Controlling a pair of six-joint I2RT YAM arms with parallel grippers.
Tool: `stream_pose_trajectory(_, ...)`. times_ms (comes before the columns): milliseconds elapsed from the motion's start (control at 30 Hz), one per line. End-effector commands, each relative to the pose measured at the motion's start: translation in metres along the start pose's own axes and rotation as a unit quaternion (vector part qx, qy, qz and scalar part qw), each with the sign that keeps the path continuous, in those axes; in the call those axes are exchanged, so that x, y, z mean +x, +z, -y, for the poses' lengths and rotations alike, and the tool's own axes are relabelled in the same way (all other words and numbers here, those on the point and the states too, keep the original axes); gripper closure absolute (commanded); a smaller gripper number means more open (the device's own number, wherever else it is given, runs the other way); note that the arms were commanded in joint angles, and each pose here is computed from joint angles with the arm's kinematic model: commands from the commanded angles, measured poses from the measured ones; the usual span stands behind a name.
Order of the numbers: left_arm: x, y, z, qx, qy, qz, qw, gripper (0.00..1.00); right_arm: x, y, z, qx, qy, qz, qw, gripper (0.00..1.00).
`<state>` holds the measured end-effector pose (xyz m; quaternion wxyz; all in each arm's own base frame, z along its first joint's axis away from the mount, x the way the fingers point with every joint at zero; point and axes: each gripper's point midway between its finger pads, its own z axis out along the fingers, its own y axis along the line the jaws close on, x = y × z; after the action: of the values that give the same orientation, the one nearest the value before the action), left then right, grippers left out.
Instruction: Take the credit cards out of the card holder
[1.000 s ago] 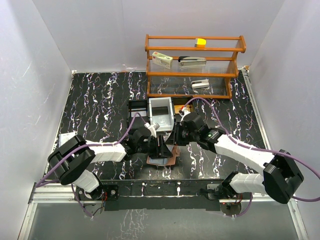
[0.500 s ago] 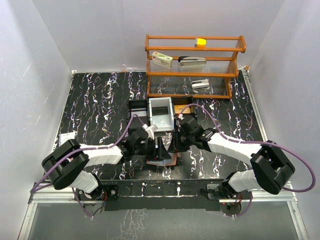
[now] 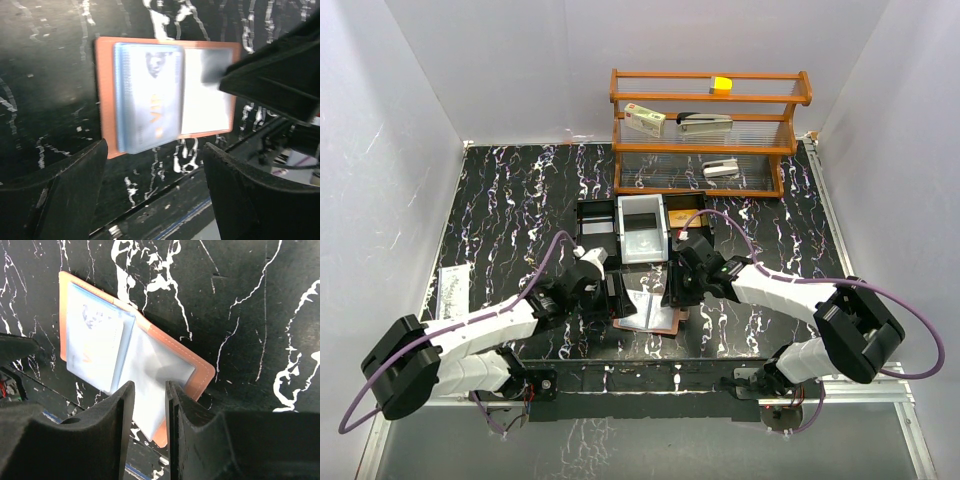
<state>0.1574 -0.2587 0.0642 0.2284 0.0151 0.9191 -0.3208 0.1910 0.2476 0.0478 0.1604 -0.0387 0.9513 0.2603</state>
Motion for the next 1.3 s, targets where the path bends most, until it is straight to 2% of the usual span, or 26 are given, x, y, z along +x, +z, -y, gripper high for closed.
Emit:
stream_pose_trajectory(0, -0.013, -0.009, -0.027, -0.079, 0.001, 0.021, 0.997, 0.23, -0.021, -0.007, -0.009, 0.005, -0.018, 0.037, 0.999, 0.7)
stream_pose_trajectory(100, -0.02, -0.012, -0.032, -0.1, -0.008, 0.035, 0.994, 0.2, -0.026, -0.009, -0.011, 0.013, -0.023, 0.047, 0.999, 0.69)
stream_pose_trajectory(267, -0.038, -0.025, -0.038, -0.118, -0.016, 0.082, 0.989, 0.02, -0.03, -0.01, -0.015, 0.016, -0.031, 0.053, 0.998, 0.68)
stream_pose_trajectory(300, -0.041, -0.028, -0.04, -0.121, -0.017, 0.09, 0.988, 0.01, -0.031, -0.01, -0.017, 0.016, -0.034, 0.054, 0.998, 0.68)
stream_pose_trajectory(433, -0.05, -0.038, -0.045, -0.127, -0.021, 0.115, 0.985, 0.01, -0.028, -0.006, -0.023, 0.02, -0.047, 0.05, 0.997, 0.68)
stream_pose_trajectory(833, -0.055, -0.049, -0.052, -0.144, -0.032, 0.135, 0.98, 0.01, -0.021, 0.005, -0.044, 0.049, -0.083, 0.052, 0.994, 0.63)
stream_pose_trajectory(967, -0.055, -0.051, -0.051, -0.138, -0.036, 0.139, 0.98, 0.01, -0.017, 0.015, -0.051, 0.057, -0.083, 0.05, 0.994, 0.57)
stream_pose_trajectory(1133, -0.051, -0.055, -0.056, -0.148, -0.041, 0.135, 0.979, 0.01, -0.015, 0.025, -0.062, 0.066, -0.084, 0.057, 0.993, 0.4)
stream_pose_trajectory(1267, -0.049, -0.058, -0.059, -0.15, -0.049, 0.138, 0.978, 0.01, -0.017, 0.031, -0.064, 0.078, -0.081, 0.064, 0.992, 0.39)
